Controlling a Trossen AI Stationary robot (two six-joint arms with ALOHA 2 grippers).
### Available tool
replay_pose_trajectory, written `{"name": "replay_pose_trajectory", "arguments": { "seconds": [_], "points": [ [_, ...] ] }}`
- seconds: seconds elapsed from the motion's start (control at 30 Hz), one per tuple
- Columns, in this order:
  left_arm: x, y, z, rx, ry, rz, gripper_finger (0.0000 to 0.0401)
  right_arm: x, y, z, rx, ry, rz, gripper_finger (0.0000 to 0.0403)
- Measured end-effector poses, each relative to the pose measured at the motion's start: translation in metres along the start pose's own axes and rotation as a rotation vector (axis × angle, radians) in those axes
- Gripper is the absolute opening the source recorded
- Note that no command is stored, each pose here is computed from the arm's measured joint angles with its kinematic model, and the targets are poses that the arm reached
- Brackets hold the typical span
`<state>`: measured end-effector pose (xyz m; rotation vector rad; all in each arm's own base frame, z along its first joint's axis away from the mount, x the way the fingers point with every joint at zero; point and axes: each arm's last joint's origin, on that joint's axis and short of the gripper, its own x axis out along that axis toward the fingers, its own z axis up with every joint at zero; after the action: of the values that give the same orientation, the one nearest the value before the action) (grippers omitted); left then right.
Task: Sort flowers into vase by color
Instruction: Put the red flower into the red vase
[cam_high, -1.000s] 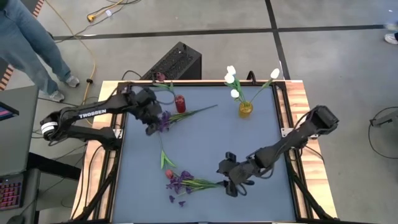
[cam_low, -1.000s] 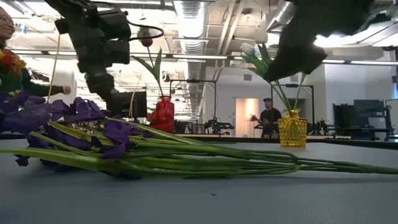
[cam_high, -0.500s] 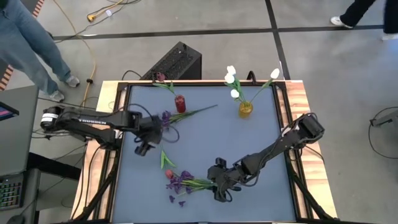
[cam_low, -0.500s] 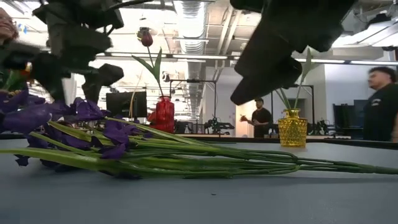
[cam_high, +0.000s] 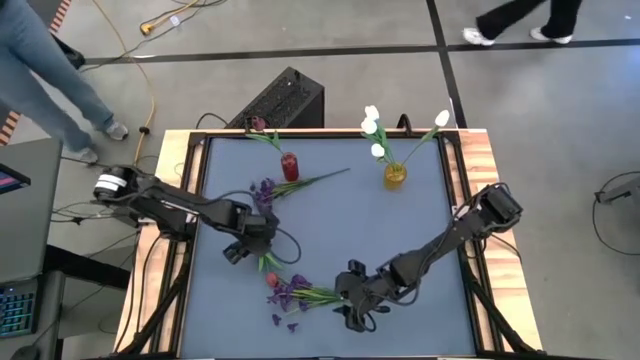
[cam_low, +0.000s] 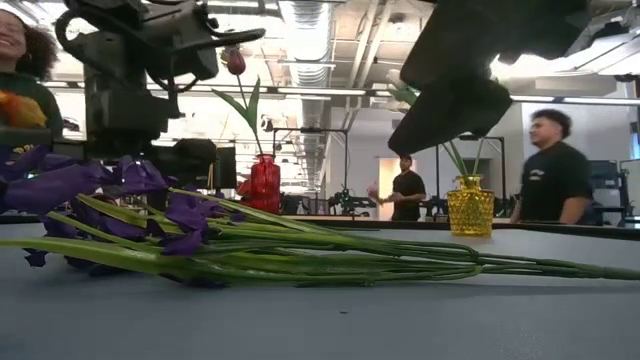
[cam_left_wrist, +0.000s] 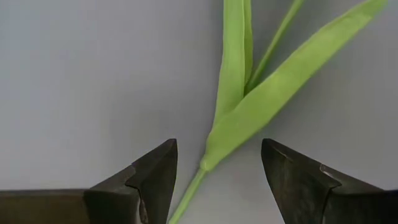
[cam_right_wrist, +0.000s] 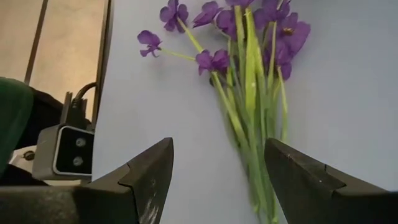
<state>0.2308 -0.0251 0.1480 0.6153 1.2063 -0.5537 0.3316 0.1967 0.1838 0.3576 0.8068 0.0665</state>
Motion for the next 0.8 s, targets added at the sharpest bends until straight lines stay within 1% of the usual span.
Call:
{"name": "replay_pose_trajectory", "arguments": {
  "seconds": [0.1, 0.23, 0.33, 0.47, 0.57, 0.67, 0.7, 0.8],
  "points": [
    [0.005, 0.003, 0.005, 0.003, 0.016, -0.030, 0.0222, -0.001, 0.002, -0.002, 0.014, 0.004, 0.007, 0.0278],
    [0.012, 0.008, 0.012, -0.004, 0.044, -0.116, 0.0220, 0.000, 0.002, -0.001, 0.020, 0.015, 0.020, 0.0278],
    [0.018, 0.011, 0.016, -0.006, 0.092, -0.161, 0.0201, 0.000, 0.002, -0.002, 0.020, 0.027, 0.034, 0.0278],
    [0.020, 0.015, 0.020, -0.018, 0.112, -0.166, 0.0146, -0.001, 0.003, -0.002, 0.019, 0.051, 0.061, 0.0278],
    [0.017, 0.018, 0.024, -0.023, 0.103, -0.155, 0.0090, -0.005, 0.002, -0.003, 0.017, 0.083, 0.069, 0.0278],
    [0.013, 0.022, 0.028, -0.058, 0.097, -0.130, 0.0030, -0.014, 0.001, -0.001, 0.014, 0.100, 0.058, 0.0278],
    [0.011, 0.023, 0.031, -0.070, 0.083, -0.126, 0.0016, -0.017, 0.001, 0.000, 0.013, 0.103, 0.055, 0.0278],
    [-0.001, 0.028, 0.039, -0.107, 0.034, -0.102, 0.0009, -0.024, 0.000, 0.001, 0.005, 0.118, 0.042, 0.0278]
  ]
}}
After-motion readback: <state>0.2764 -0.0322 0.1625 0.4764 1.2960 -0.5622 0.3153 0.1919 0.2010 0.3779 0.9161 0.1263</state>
